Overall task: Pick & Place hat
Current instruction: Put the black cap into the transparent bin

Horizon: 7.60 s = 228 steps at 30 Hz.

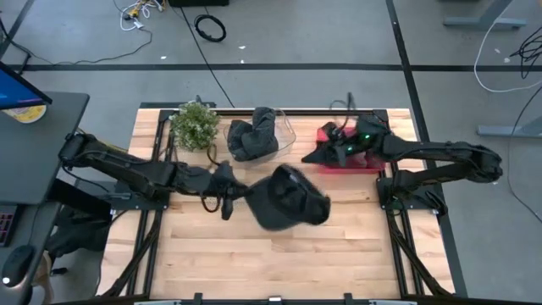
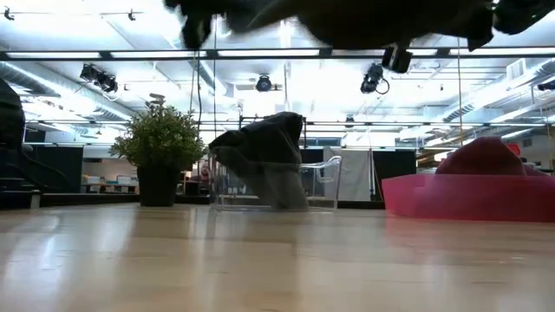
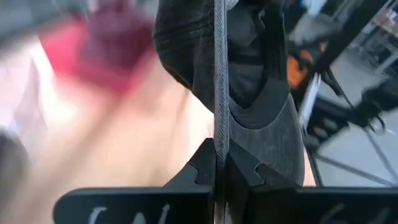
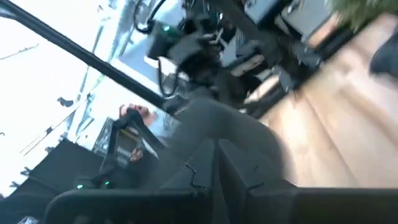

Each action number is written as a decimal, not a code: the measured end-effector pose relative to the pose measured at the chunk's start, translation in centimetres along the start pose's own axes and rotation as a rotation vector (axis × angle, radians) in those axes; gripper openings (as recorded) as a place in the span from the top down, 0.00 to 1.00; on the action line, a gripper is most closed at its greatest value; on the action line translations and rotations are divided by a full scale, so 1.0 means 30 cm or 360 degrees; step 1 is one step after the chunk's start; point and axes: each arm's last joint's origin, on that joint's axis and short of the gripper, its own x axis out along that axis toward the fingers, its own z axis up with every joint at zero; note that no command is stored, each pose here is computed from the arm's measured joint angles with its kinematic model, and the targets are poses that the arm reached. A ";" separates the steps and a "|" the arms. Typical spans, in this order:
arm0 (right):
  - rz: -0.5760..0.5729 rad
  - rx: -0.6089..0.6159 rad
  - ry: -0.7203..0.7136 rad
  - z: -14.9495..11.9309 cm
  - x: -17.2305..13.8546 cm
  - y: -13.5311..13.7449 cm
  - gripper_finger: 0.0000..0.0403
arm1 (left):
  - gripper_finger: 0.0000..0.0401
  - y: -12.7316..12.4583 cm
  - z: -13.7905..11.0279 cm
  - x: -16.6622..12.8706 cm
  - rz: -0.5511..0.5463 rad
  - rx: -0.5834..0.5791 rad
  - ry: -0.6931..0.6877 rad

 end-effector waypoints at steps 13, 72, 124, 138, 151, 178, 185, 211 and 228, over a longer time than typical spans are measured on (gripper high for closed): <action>0.0046 -0.0115 -0.0209 0.058 -0.099 0.055 0.94 | 0.97 -0.102 0.350 -0.140 0.0588 0.0510 -0.0647; -0.0147 -0.0695 -0.1249 0.099 -0.038 0.123 0.78 | 0.96 0.108 0.494 0.132 0.0679 0.0205 -0.1340; -0.0916 -0.1392 -0.1097 0.080 -0.218 0.176 0.99 | 0.35 0.046 0.563 -0.100 0.0740 0.0062 -0.1522; -0.0936 -0.1456 -0.0563 0.005 -0.139 0.117 0.99 | 0.33 0.055 0.700 -0.208 0.1013 0.0391 -0.0589; -0.0873 -0.1479 -0.0405 -0.024 -0.079 0.092 0.99 | 0.33 0.103 0.818 -0.133 0.0766 0.0435 -0.0076; -0.0854 -0.1450 -0.0367 -0.035 -0.069 0.089 0.99 | 0.33 0.055 0.859 -0.175 0.0273 0.0433 -0.0074; -0.0809 -0.1425 -0.0363 -0.035 -0.068 0.091 0.99 | 0.33 0.085 0.788 -0.075 0.0286 0.0414 0.0227; -0.0797 -0.1303 -0.0414 -0.034 -0.068 0.093 0.95 | 0.85 0.174 0.796 0.107 0.0591 0.0907 0.0225; -0.0638 -0.1063 -0.0456 -0.040 -0.105 0.132 0.25 | 0.99 0.142 0.801 0.112 0.0571 0.1864 0.0348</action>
